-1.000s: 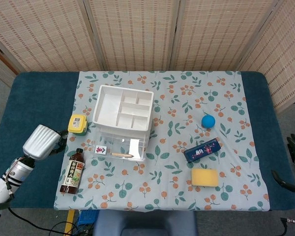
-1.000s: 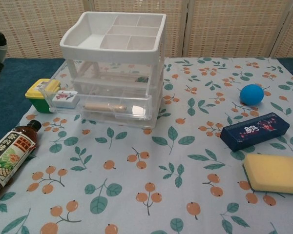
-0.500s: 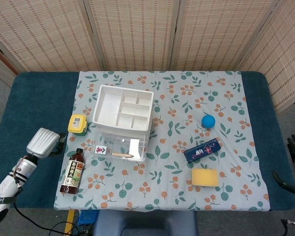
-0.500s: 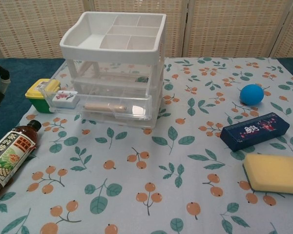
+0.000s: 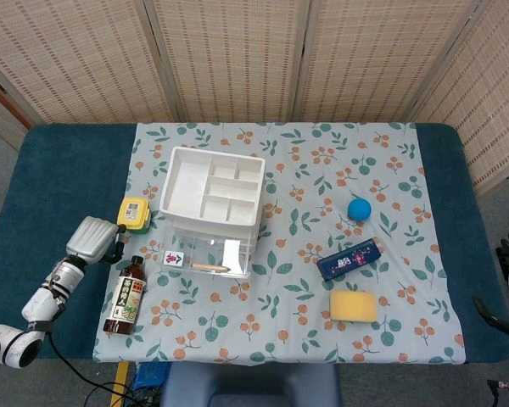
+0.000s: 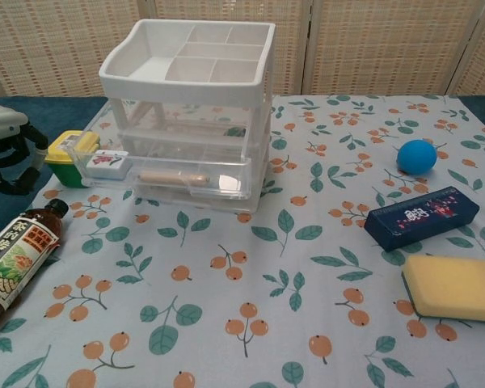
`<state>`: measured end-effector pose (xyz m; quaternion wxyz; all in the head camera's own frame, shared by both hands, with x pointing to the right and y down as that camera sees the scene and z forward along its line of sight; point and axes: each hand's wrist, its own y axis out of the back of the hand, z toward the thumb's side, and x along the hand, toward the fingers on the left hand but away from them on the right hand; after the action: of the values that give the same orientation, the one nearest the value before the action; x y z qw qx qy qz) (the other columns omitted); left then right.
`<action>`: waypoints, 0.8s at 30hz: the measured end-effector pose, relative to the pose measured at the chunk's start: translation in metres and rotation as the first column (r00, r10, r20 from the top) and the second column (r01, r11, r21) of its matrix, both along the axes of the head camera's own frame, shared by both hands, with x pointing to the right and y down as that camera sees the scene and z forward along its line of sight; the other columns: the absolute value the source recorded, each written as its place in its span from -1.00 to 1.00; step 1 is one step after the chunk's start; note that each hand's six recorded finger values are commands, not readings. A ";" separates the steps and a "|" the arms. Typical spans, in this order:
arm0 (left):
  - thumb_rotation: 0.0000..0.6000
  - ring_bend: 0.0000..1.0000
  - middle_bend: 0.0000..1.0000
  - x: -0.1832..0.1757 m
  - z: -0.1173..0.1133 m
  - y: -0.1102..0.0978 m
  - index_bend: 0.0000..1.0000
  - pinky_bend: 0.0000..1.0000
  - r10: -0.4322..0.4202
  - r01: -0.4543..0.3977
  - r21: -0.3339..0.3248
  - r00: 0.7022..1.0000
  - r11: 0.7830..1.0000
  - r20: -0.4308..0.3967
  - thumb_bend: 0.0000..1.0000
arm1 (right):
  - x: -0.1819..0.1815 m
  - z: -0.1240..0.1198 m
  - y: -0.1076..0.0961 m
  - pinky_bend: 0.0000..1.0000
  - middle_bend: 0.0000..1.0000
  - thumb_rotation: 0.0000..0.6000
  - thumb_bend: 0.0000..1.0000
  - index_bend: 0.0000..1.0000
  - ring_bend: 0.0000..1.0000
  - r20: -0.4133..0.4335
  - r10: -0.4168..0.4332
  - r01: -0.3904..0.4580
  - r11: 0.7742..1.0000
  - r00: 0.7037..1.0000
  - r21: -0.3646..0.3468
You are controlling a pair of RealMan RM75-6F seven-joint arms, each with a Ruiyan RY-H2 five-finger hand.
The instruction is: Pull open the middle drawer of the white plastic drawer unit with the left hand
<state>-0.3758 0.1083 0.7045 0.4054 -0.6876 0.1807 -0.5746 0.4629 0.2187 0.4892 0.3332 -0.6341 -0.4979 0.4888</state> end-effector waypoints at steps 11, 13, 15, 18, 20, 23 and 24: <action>1.00 0.88 0.64 0.007 0.012 0.002 -0.31 1.00 0.001 -0.001 -0.013 1.000 1.000 0.013 -0.65 | 0.000 0.000 0.000 -1.00 -0.99 1.00 -0.43 -1.00 -1.00 -0.003 0.002 -0.002 1.000 1.000 -0.002; 1.00 0.88 0.64 0.007 0.013 0.003 -0.38 1.00 -0.005 0.006 -0.019 1.000 1.000 0.014 -0.65 | 0.000 -0.001 0.001 -1.00 -0.99 1.00 -0.43 -1.00 -1.00 -0.004 0.004 -0.004 1.000 1.000 -0.001; 1.00 0.87 0.63 0.007 0.013 0.004 -0.43 1.00 -0.015 0.016 -0.032 1.000 0.999 0.015 -0.65 | 0.001 -0.001 0.001 -1.00 -0.99 1.00 -0.43 -1.00 -1.00 -0.004 0.005 -0.005 1.000 1.000 0.000; 1.00 0.84 0.60 0.004 0.011 0.004 -0.55 1.00 -0.029 0.030 -0.037 0.999 0.999 0.019 -0.65 | 0.001 -0.001 0.001 -1.00 -0.99 1.00 -0.43 -1.00 -1.00 -0.003 0.005 -0.005 1.000 1.000 0.000; 1.00 0.82 0.59 0.001 0.006 0.003 -0.58 1.00 -0.053 0.053 -0.025 0.998 0.998 0.018 -0.65 | 0.001 -0.001 0.001 -1.00 -0.99 1.00 -0.43 -1.00 -1.00 -0.002 0.002 -0.002 1.000 1.000 0.000; 1.00 0.75 0.54 -0.006 -0.004 0.000 -0.64 1.00 -0.113 0.113 0.014 0.994 0.993 0.001 -0.65 | 0.001 0.000 0.001 -1.00 -0.99 1.00 -0.43 -1.00 -1.00 -0.003 -0.001 0.001 1.000 1.000 -0.008; 1.00 0.72 0.52 -0.009 -0.009 -0.001 -0.65 1.00 -0.136 0.137 0.029 0.991 0.990 -0.005 -0.65 | 0.000 0.000 0.001 -1.00 -0.99 1.00 -0.43 -1.00 -1.00 -0.003 -0.002 0.002 1.000 1.000 -0.012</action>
<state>-0.3848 0.1072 0.6960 0.3747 -0.6686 0.2363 -0.5972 0.4633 0.2193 0.4894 0.3308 -0.6359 -0.4939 0.4922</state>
